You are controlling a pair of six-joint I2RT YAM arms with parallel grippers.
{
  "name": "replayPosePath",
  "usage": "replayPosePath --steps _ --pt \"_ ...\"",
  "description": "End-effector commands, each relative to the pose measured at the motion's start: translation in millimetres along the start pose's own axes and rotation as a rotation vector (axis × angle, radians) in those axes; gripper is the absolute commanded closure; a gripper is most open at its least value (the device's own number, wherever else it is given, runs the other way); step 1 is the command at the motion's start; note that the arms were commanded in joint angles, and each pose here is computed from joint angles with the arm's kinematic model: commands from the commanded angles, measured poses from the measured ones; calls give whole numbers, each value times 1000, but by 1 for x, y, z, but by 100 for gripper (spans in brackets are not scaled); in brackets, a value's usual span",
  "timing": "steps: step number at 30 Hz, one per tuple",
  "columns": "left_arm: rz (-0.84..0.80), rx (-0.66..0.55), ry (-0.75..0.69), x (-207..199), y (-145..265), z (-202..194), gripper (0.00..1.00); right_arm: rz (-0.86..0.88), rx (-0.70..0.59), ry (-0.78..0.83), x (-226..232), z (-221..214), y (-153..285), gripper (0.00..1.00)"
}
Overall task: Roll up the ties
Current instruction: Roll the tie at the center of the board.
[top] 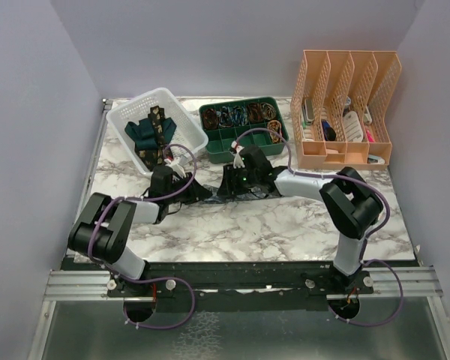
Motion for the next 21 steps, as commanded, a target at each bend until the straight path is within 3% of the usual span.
replayPosePath --steps 1,11,18,21 --pt "123 16 -59 0 8 0 100 7 -79 34 8 24 27 52" --pt "523 69 -106 7 38 18 100 -109 -140 110 -28 34 47 44" --pt "608 53 -105 1 50 27 100 -89 -10 161 -40 25 27 42" --pt "625 43 -110 -3 52 33 100 -98 -15 195 -44 28 21 42"
Point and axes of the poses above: each gripper's point midway between its finger pads, its own y axis back along the fingers, its own x axis along the line the jaws close on, z = x × y, the point moved 7 cm from there along y, back along the fingers, and after that the axes turned 3 degrees about y, right-handed, at the moved point
